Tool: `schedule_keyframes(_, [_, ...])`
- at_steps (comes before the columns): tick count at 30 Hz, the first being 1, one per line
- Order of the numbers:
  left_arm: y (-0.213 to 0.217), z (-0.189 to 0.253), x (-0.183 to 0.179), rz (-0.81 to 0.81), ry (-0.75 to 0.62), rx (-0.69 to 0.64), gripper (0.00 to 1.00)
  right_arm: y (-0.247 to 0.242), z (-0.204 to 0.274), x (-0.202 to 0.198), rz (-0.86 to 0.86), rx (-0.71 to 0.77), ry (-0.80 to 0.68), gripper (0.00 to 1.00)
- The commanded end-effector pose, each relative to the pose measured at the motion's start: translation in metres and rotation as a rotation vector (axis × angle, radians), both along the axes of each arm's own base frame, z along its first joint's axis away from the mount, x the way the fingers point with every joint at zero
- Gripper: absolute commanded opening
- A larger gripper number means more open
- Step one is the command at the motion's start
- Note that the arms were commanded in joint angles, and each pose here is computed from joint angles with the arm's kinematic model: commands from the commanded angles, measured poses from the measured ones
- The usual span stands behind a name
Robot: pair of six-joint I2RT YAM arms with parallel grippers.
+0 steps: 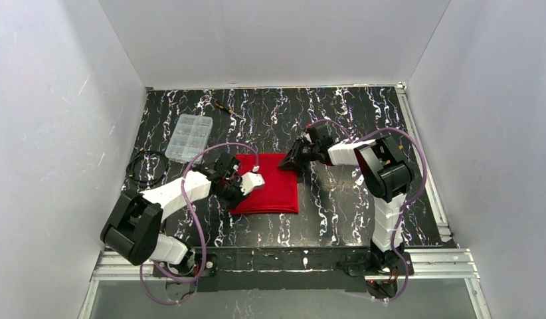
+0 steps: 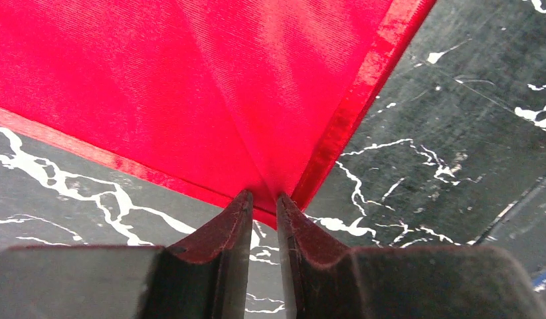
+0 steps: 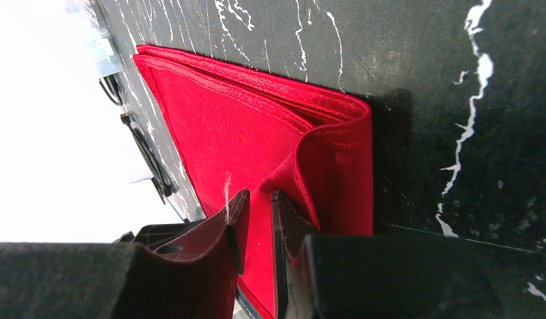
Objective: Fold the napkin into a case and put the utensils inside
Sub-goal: Smooth out the upper triangle-folded napkin at the center of the board.
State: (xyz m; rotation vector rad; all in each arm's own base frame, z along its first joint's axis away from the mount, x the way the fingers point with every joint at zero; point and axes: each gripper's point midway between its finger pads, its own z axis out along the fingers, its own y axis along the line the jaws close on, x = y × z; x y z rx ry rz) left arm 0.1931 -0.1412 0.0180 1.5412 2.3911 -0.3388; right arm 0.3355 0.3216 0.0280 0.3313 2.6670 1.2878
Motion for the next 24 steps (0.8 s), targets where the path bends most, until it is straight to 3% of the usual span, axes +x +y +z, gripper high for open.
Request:
schedule_keyframes(1, [0.002,0.005,0.015,-0.03,-0.089,0.017,0.19,-0.005,-0.019,-0.005,-0.008,-0.024,0.023,0.27])
schedule_keyframes(18, [0.015,-0.002,-0.012,-0.027,-0.039,0.044,0.19,-0.018,-0.029,-0.002,-0.03,-0.047,0.033,0.26])
schedule_keyframes(24, [0.027,-0.001,-0.018,-0.048,-0.088,0.095,0.19,-0.017,-0.029,0.0,-0.039,-0.034,0.035,0.26])
